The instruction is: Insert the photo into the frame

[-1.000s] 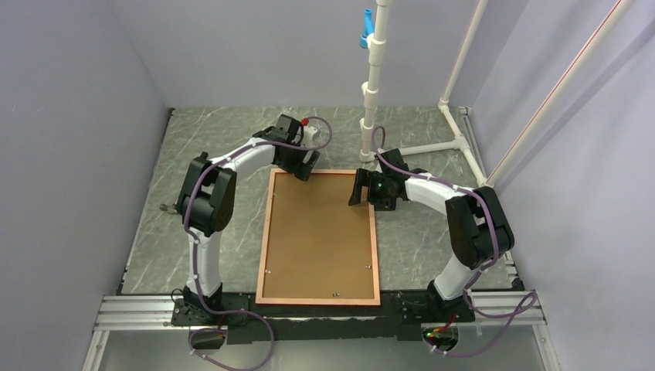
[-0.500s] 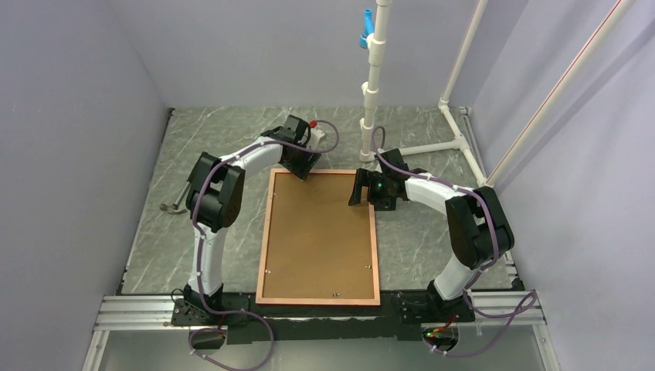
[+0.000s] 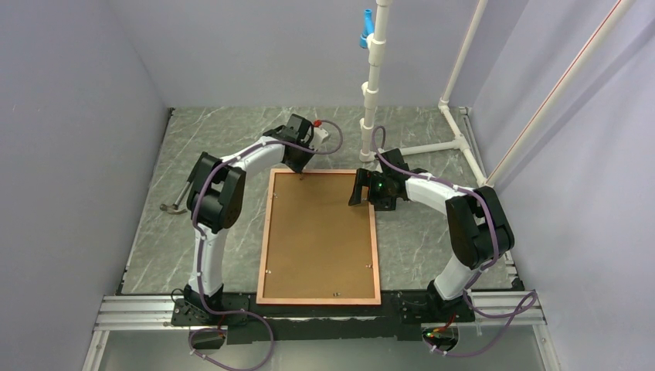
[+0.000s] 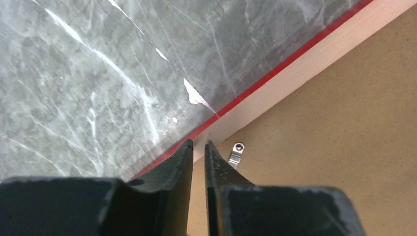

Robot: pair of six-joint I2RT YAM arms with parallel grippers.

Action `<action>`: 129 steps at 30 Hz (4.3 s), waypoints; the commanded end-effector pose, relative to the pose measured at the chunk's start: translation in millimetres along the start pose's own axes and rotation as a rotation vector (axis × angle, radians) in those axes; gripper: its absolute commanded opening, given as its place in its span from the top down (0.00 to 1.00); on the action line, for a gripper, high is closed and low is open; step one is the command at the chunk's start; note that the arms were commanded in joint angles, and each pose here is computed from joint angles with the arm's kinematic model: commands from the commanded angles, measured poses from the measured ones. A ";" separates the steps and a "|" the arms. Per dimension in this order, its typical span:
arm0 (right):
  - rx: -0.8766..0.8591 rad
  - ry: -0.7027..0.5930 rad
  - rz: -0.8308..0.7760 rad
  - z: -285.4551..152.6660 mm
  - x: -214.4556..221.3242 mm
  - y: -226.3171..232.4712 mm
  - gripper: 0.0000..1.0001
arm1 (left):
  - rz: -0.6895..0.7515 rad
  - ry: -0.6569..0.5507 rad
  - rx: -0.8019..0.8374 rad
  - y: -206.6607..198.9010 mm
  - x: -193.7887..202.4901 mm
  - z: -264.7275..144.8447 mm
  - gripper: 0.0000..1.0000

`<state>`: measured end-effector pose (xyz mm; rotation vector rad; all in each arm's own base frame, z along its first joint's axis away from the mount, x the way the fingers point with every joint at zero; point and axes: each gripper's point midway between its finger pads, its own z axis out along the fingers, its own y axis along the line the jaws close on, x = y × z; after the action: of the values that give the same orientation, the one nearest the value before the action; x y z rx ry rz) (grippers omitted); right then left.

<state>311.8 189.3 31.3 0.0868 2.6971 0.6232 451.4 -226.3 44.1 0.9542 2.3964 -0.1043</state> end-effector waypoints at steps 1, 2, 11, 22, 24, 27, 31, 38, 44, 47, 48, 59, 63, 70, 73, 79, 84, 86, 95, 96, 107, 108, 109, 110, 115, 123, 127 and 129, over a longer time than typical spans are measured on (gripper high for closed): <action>0.063 0.096 0.014 11.7 28.3 -22.1 0.04 | -0.026 0.055 -0.004 -0.1 13.5 5.7 0.86; 0.061 0.095 0.012 11.1 27.7 -21.5 0.04 | -0.037 0.052 -0.006 -0.2 12.5 4.4 0.87; 0.079 0.046 -0.038 -8.5 8.3 -13.9 0.03 | -0.192 -0.149 -0.089 20.0 -30.4 -63.6 0.25; 0.088 -0.035 -0.298 -33.9 -15.1 32.3 0.02 | -0.569 -0.224 -0.036 40.6 20.9 -130.4 0.08; 0.054 -0.053 -0.369 -33.6 -20.9 52.8 0.02 | -0.628 -0.185 -0.018 35.1 41.8 -126.7 0.08; -0.013 -0.066 -0.449 -28.1 -30.5 82.0 0.01 | -0.716 -0.111 0.013 21.1 75.8 -117.5 0.09; -0.136 -0.091 -0.538 -17.1 -47.1 117.0 0.00 | -0.773 -0.048 0.070 -3.4 110.7 -105.6 0.12; -0.209 -0.064 -0.670 24.2 -78.9 147.7 0.00 | -0.820 0.008 0.109 -28.4 147.9 -92.9 0.23; -0.226 -0.092 -0.828 52.7 -98.9 162.5 0.00 | -0.835 0.039 0.131 -43.3 170.1 -88.7 0.47; -0.244 -0.134 -0.917 59.4 -103.7 171.9 0.00 | -0.828 0.038 0.166 -51.7 173.7 -87.0 0.65; -0.255 -0.141 -0.942 61.6 -104.1 173.9 0.00 | -0.828 0.039 0.176 -54.4 175.1 -86.6 0.69; -0.308 -0.093 -1.128 90.0 -111.9 184.0 0.00 | -0.812 0.087 0.193 -70.1 191.0 -84.2 0.77; -0.332 -0.039 -1.170 102.1 -104.3 179.8 0.01 | -0.811 0.091 0.192 -70.6 192.3 -84.4 0.77; -0.348 0.030 -1.189 115.5 -86.2 164.5 0.04 | -0.807 0.089 0.191 -69.6 191.7 -83.9 0.77; -0.333 0.040 -1.182 122.4 -84.5 160.7 0.10 | -0.803 0.091 0.193 -70.0 191.5 -83.6 0.78; -0.245 0.043 -1.158 137.9 -88.4 152.6 0.50 | -0.801 0.086 0.191 -69.8 191.0 -83.9 0.78; -0.166 0.013 -1.093 145.7 -93.9 146.6 0.70 | -0.801 0.084 0.195 -70.0 190.0 -83.7 0.78; -0.160 0.004 -1.080 146.1 -93.2 147.4 0.77 | -0.798 0.085 0.197 -70.0 189.8 -83.4 0.78; -0.079 -0.046 -1.044 134.3 -99.7 141.4 1.00 | -0.799 0.079 0.195 -69.4 188.7 -83.6 0.78; -0.077 -0.063 -1.041 130.6 -102.2 143.6 1.00 | -0.801 0.080 0.195 -69.6 189.1 -83.7 0.77; -0.230 -0.199 -0.956 84.3 -123.7 185.3 0.04 | -0.801 0.076 0.190 -68.8 188.9 -84.0 0.77; -0.247 -0.195 -0.943 82.3 -124.2 186.4 0.02 | -0.801 0.076 0.191 -68.9 188.8 -84.1 0.77; -0.264 -0.192 -0.932 79.9 -124.7 188.1 0.01 | -0.802 0.073 0.191 -68.9 188.5 -84.1 0.77; -0.275 -0.189 -0.922 77.3 -124.2 189.3 0.00 | -0.801 0.073 0.194 -69.4 188.5 -84.3 0.77; -0.296 -0.192 -0.831 57.0 -116.7 191.0 0.00 | -0.795 0.048 0.197 -69.4 185.3 -88.1 0.68; -0.416 -0.269 -0.686 -19.9 -86.0 200.4 0.00 | -0.790 -0.067 0.201 -68.0 168.9 -115.5 0.24; -0.444 -0.236 -0.609 -47.3 -59.6 193.8 0.00 | -0.806 -0.093 0.247 -77.0 164.2 -128.8 0.19; -0.438 -0.216 -0.579 -56.9 -43.2 189.8 0.00 | -0.820 -0.093 0.259 -81.8 167.0 -133.1 0.19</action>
<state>352.7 329.9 156.8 -0.7606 2.1601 0.8275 246.7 -142.1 48.2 0.0178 2.5843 -0.6701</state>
